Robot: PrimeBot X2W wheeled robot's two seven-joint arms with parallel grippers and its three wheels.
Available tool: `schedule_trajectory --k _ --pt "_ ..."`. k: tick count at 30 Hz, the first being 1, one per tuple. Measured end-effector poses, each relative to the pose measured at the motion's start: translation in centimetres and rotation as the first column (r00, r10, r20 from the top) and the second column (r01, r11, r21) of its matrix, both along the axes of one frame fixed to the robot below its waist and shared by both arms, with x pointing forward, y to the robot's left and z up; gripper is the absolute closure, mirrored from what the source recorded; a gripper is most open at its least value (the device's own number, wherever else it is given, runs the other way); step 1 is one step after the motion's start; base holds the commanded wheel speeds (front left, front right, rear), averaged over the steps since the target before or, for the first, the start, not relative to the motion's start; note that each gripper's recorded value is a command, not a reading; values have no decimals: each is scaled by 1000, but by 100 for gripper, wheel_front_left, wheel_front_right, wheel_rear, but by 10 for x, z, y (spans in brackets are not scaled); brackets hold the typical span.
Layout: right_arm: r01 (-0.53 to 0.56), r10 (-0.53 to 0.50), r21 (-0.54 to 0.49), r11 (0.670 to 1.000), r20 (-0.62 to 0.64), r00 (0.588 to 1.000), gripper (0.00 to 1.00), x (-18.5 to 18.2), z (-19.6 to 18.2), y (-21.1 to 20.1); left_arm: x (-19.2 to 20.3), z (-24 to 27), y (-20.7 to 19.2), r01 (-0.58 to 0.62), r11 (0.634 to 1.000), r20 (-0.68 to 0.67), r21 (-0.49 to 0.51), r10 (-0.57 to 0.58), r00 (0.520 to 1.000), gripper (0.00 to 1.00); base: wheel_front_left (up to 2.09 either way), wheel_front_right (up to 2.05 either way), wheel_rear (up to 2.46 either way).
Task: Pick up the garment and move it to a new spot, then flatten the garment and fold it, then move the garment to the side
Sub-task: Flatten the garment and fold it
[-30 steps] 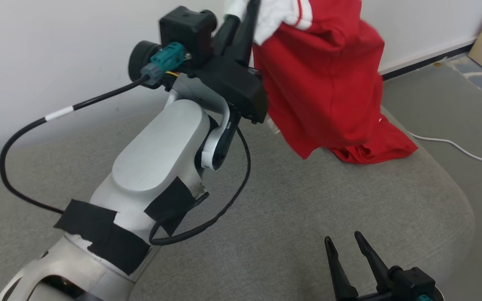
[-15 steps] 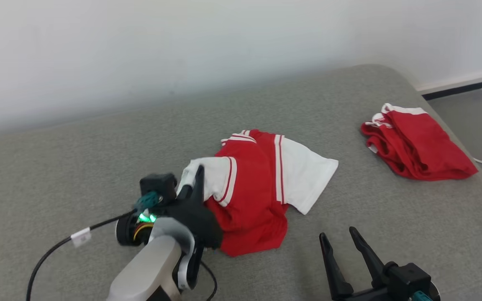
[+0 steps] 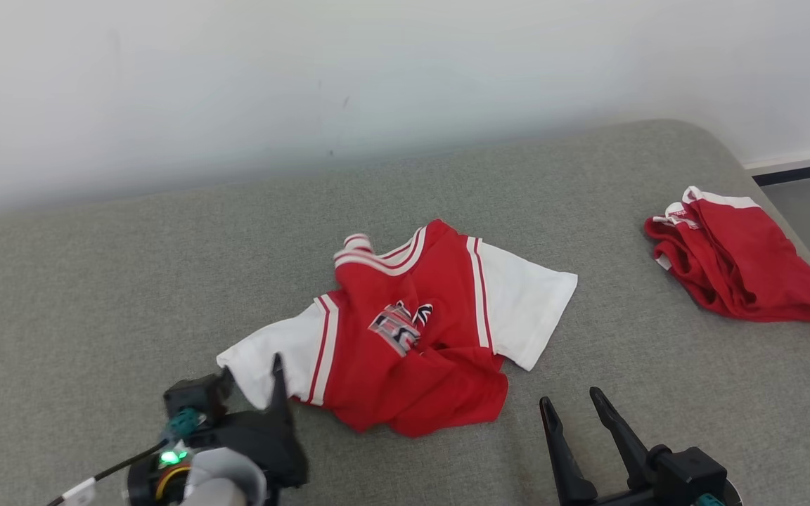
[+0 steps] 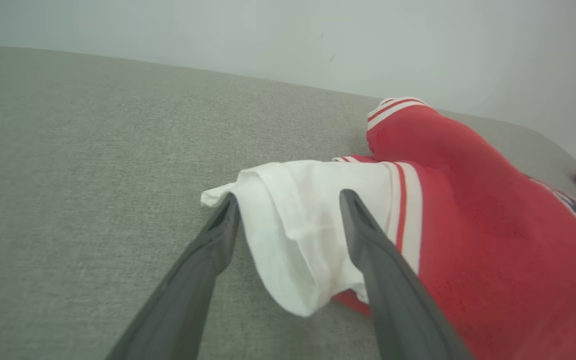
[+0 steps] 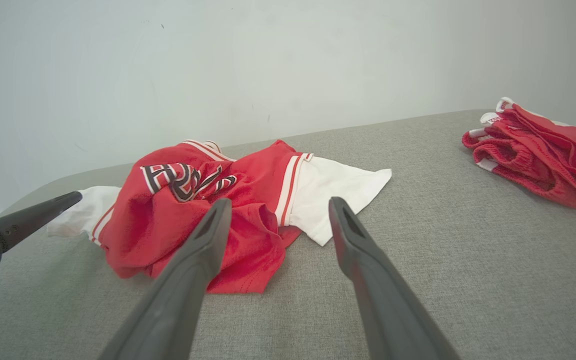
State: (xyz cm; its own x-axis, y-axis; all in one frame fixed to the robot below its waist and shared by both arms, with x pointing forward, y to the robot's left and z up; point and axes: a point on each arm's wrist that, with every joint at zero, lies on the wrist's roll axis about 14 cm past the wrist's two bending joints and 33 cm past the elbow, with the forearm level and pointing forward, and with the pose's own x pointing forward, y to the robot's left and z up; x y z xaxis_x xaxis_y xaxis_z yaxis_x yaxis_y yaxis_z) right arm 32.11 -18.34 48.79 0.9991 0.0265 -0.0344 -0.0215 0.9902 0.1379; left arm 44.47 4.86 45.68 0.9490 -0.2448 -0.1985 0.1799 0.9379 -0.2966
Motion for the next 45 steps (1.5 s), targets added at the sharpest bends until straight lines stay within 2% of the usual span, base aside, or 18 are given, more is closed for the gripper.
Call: schedule_trajectory --k 4,10,13,16,21,25,29,33,36,38,40,45 --pt "6 -6 4 1000 3 1000 0 -1 1 -2 10 1 35 -79 994 3 77 79 997 0 0 0 0" --pt "21 -21 9 1000 -7 1000 0 -5 -3 -5 34 31 55 -108 984 75 140 98 992 0 0 0 0" --pt "44 -44 8 999 -8 999 0 -9 -3 -11 52 64 22 12 989 120 147 -30 992 0 0 0 0" --pt "58 -58 6 998 -10 998 0 -11 -4 -14 62 80 -24 170 973 93 159 -186 978 0 0 0 0" --pt "89 -89 7 996 -14 996 0 -17 -4 -21 72 66 -72 345 906 -40 245 -346 937 0 0 0 0" --pt "146 -146 6 989 -22 989 0 -27 -6 -35 80 64 -114 477 830 -103 290 -469 877 0 0 0 0" --pt "217 -216 10 976 -28 976 0 -35 -9 -52 89 43 -139 569 750 -204 336 -532 822 0 0 0 0" --pt "296 -295 11 955 -42 955 0 -43 -15 -73 96 17 -161 643 686 -298 341 -570 766 0 0 0 0" --pt "322 -321 -1 947 -83 943 0 -46 -25 -78 106 -8 -163 659 662 -356 358 -556 752 0 0 0 0" --pt "342 -341 -14 940 -111 934 0 -47 -33 -83 118 -34 -154 646 654 -420 394 -497 759 0 0 0 0" --pt "351 -351 -23 936 -126 928 0 -49 -36 -85 124 -44 -152 638 660 -442 397 -472 763 0 0 0 0" --pt "361 -362 -36 932 -146 921 0 -51 -41 -87 114 -60 -167 705 632 -517 323 -506 690 0 0 0 0"
